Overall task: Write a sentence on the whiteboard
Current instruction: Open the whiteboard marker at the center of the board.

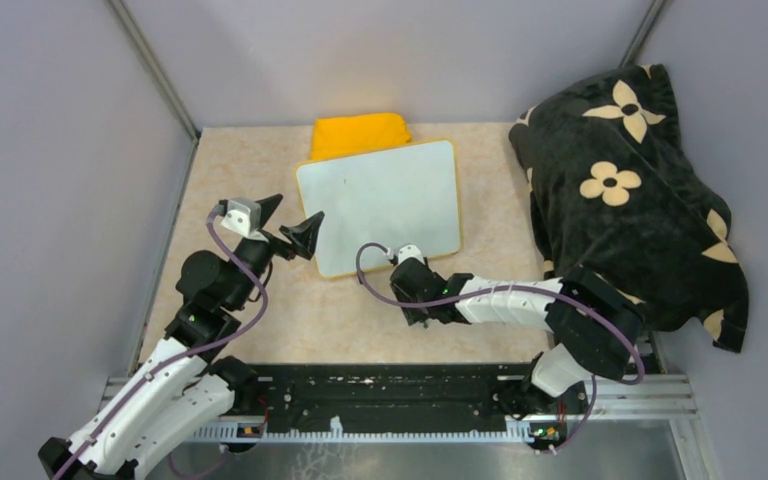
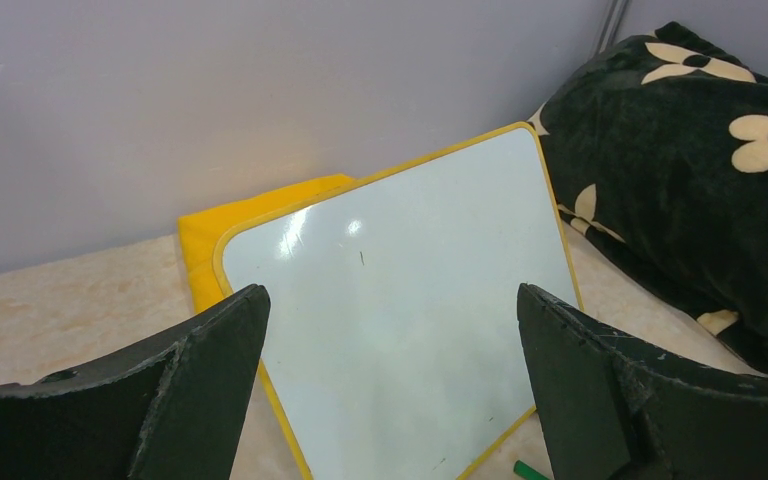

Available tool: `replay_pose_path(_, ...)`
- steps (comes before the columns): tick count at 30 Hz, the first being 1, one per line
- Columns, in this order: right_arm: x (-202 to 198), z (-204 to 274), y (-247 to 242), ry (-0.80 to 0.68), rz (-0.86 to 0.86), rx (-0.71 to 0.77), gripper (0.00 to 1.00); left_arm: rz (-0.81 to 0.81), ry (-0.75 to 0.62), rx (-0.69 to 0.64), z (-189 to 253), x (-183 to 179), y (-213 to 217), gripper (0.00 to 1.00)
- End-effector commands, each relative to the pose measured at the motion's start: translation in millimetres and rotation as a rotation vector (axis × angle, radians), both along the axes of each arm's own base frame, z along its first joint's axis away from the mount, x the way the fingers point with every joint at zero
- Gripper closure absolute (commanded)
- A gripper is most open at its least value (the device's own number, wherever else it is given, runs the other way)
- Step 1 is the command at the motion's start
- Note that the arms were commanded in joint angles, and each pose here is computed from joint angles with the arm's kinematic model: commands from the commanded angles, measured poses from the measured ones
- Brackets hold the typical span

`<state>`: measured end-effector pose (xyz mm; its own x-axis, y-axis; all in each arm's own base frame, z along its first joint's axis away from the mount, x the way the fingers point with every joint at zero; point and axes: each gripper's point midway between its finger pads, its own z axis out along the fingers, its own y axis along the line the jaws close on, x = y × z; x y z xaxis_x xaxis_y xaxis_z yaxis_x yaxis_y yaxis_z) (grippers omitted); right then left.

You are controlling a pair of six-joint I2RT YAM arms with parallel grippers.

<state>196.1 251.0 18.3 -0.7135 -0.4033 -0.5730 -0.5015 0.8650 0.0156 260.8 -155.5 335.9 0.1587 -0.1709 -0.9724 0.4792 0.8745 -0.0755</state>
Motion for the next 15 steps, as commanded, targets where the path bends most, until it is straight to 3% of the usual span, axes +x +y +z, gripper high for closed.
replay_pose_path(1, 7, 2, 3, -0.012, -0.006, -0.025, 0.58, -0.019, -0.035, -0.002, 10, -5, -2, 0.01)
replay_pose_path(5, 3, -6, 0, 0.013, -0.001, -0.048, 0.62, -0.019, -0.038, -0.004, 11, -6, -2, 0.01)
replay_pose_path(15, -6, -16, -11, 0.050, -0.011, -0.064, 0.81, -0.022, -0.043, -0.006, 12, -7, -1, 0.01)
